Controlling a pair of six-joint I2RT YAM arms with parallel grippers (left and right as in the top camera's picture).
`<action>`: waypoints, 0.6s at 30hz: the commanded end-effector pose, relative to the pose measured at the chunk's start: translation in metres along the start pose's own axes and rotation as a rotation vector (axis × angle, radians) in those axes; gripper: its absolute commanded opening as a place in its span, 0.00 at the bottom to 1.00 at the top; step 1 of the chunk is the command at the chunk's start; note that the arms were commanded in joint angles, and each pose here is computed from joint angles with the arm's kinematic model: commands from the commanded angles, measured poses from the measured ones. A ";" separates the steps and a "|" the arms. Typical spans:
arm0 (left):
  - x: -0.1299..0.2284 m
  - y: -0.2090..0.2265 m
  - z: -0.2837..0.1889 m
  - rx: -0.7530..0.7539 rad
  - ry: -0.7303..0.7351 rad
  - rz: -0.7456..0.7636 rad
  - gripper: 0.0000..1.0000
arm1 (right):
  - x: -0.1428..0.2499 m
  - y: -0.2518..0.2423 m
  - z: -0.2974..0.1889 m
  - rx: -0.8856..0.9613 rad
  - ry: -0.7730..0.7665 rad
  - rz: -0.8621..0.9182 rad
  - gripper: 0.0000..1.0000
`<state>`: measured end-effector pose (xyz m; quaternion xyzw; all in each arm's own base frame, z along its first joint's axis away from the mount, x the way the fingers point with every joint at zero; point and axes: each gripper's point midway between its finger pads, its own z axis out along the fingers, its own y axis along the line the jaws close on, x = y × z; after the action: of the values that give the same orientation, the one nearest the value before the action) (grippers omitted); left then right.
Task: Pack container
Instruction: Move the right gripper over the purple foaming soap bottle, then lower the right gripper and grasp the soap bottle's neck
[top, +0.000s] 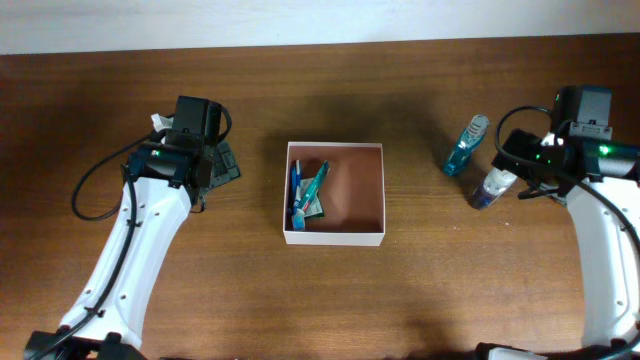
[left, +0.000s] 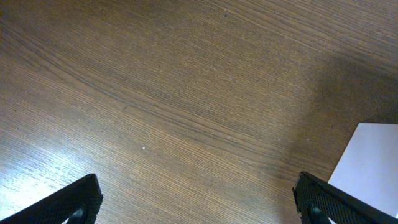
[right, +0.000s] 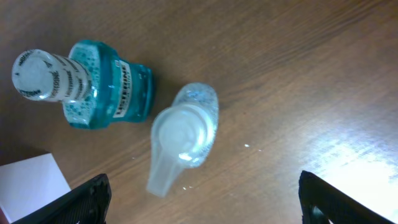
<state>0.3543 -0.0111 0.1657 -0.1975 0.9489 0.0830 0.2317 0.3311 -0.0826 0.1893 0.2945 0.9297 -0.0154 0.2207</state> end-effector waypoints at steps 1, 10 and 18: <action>-0.001 0.002 0.002 -0.014 0.000 0.008 0.99 | -0.007 0.010 0.006 -0.035 0.006 0.010 0.87; -0.001 0.002 0.002 -0.014 0.000 0.008 0.99 | -0.009 0.012 0.027 -0.023 0.036 0.009 0.77; -0.001 0.002 0.002 -0.014 0.000 0.008 0.99 | -0.011 0.014 0.043 -0.017 0.049 0.012 0.72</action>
<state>0.3543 -0.0111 0.1657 -0.1975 0.9489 0.0830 0.2317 0.3565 -0.0827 0.1556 0.2943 0.9355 -0.0026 0.1953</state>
